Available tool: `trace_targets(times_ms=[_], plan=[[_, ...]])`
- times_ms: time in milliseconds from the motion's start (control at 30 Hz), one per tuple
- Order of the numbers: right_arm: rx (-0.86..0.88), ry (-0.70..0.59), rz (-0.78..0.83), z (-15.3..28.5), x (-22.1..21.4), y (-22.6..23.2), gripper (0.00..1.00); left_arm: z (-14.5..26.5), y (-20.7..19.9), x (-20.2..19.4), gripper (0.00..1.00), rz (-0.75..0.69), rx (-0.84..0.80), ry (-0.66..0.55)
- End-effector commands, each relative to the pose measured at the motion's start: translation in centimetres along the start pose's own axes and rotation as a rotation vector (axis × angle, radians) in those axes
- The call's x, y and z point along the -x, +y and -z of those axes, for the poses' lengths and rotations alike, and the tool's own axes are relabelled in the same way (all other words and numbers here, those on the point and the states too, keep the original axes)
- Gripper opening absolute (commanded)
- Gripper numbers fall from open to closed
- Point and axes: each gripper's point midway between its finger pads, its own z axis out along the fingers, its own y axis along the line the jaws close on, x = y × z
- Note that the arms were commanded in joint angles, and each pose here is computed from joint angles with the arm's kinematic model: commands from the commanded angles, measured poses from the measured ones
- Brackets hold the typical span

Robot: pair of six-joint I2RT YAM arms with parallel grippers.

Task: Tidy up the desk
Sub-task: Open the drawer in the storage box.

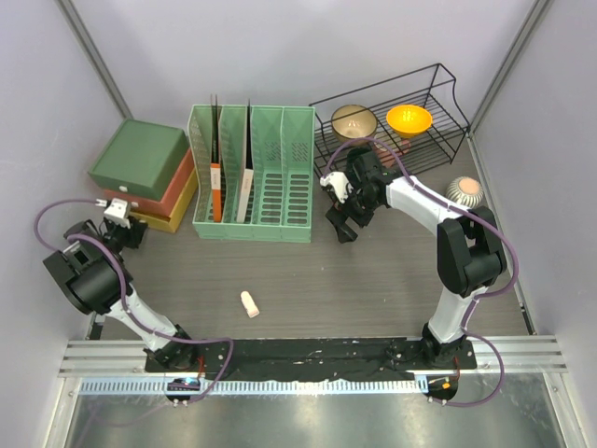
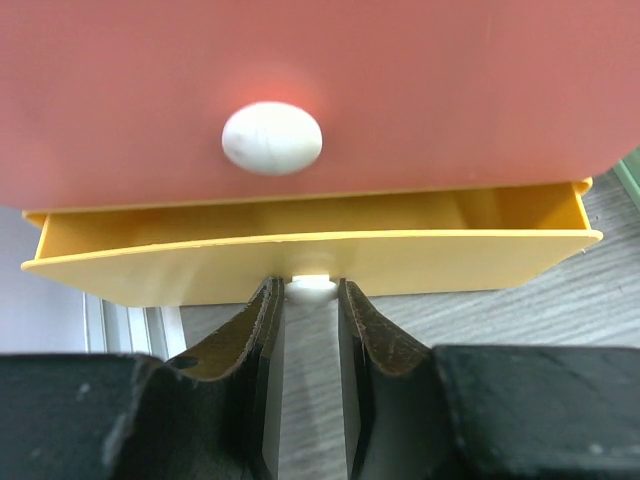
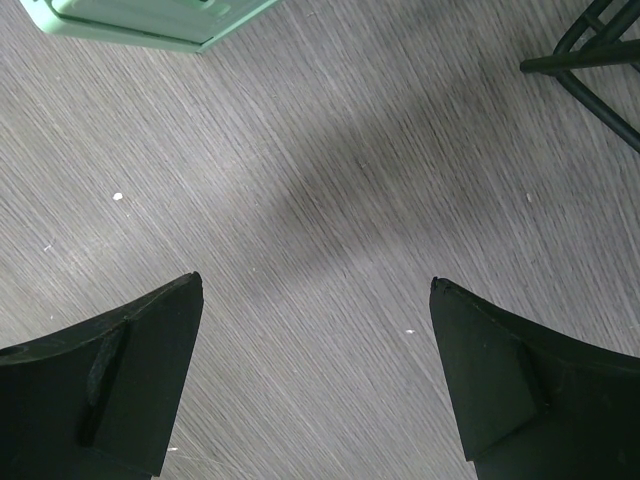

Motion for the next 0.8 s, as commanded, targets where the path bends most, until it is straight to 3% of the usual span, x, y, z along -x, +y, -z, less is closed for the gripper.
trace_targets(times_ms=[0, 767], plan=[[0.006, -0.028, 0.017, 0.3, 1.0, -0.2, 1.0, 1.2, -0.6, 0.3, 0.15, -0.025, -0.024, -0.012], [0.016, -0.038, 0.011, 0.7, 1.3, 0.1, 1.0, 4.8, -4.2, -1.7, 0.16, -0.023, -0.068, 0.028]])
